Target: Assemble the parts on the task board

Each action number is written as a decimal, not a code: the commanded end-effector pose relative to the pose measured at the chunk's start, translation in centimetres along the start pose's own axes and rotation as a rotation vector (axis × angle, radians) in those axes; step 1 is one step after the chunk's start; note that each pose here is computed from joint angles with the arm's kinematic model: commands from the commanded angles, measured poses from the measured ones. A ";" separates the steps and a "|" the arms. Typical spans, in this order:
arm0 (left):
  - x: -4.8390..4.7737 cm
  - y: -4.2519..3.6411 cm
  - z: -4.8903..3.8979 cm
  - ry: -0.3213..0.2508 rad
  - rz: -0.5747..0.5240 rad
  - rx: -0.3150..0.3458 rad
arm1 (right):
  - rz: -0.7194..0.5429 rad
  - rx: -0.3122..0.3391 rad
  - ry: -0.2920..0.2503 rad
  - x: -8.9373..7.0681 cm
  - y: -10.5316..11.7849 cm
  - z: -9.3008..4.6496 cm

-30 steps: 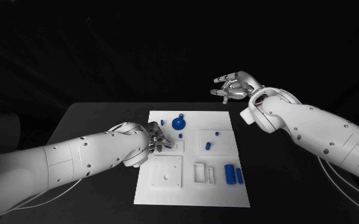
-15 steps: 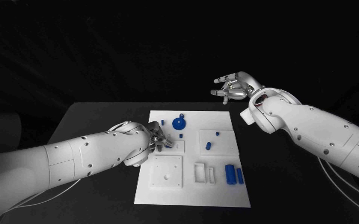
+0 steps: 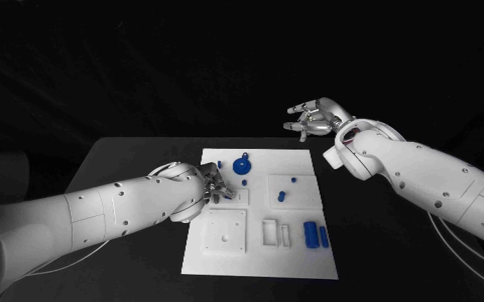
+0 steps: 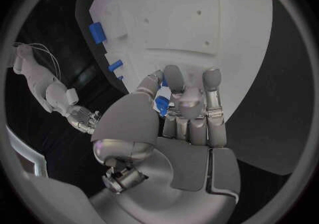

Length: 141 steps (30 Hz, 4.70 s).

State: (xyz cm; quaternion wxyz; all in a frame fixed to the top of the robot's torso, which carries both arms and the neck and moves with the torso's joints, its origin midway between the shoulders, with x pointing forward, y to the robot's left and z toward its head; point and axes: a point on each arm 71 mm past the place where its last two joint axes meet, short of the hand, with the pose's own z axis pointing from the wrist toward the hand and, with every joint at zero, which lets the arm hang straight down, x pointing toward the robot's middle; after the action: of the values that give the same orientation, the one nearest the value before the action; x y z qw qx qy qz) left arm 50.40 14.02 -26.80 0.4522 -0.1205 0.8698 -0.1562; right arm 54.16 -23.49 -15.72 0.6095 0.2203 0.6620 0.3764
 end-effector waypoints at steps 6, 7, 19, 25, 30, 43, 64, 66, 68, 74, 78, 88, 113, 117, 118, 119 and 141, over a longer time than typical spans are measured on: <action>0.56 -0.24 0.09 0.031 0.036 -0.003 | 0.003 -0.005 0.020 0.3 0.0 0.0; 0.57 -0.27 0.09 0.031 0.036 -0.002 | 0.004 -0.005 0.021 0.3 0.0 0.0; 0.63 -0.52 0.21 0.033 0.041 0.001 | 0.006 0.000 0.027 0.6 -0.3 0.0; 0.54 -0.37 0.29 0.034 0.043 -0.003 | 0.006 0.003 0.028 0.6 -0.4 0.0; 0.49 -0.27 0.33 0.035 0.044 -0.005 | 0.006 0.004 0.029 0.6 -0.4 0.0; 0.42 0.04 0.36 0.045 0.050 -0.012 | 0.005 0.008 0.031 0.7 -0.6 -0.1; 0.01 0.55 0.59 0.032 0.066 -0.031 | 0.006 0.011 0.034 0.8 -0.7 -0.1; -0.03 0.58 0.64 0.031 0.067 -0.033 | 0.006 0.012 0.034 0.8 -0.7 -0.1; -0.04 0.54 0.67 0.032 0.069 -0.034 | 0.006 0.012 0.035 0.8 -0.7 -0.1; 0.05 0.23 0.80 0.038 0.074 -0.031 | 0.006 0.011 0.036 0.9 -0.7 -0.1; 0.10 0.06 0.91 0.044 0.079 -0.030 | 0.006 0.011 0.037 0.9 -0.7 -0.1; 0.18 -0.17 1.13 0.056 0.089 -0.031 | 0.007 0.012 0.042 0.9 -0.7 -0.1; -0.04 -0.53 1.62 0.070 0.110 -0.038 | 0.010 0.014 0.048 1.2 -0.8 0.0; -0.06 -0.47 1.59 0.073 0.111 -0.037 | 0.011 0.015 0.050 1.2 -0.9 0.0; -0.07 -0.46 1.57 0.073 0.111 -0.037 | 0.011 0.016 0.050 1.3 -0.9 -0.1; -0.08 -0.45 1.56 0.073 0.111 -0.036 | 0.011 0.016 0.051 1.3 -0.9 -0.1; -0.52 -0.68 1.28 0.113 0.116 -0.014 | 0.016 0.023 0.059 1.8 -1.3 -0.2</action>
State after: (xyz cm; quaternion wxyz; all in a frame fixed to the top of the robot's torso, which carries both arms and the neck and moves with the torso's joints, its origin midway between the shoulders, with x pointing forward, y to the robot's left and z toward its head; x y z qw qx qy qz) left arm 51.88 13.23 -26.71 0.4213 -0.0731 0.8936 -0.1365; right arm 53.97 -23.11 -17.80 0.5878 0.2253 0.6802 0.3756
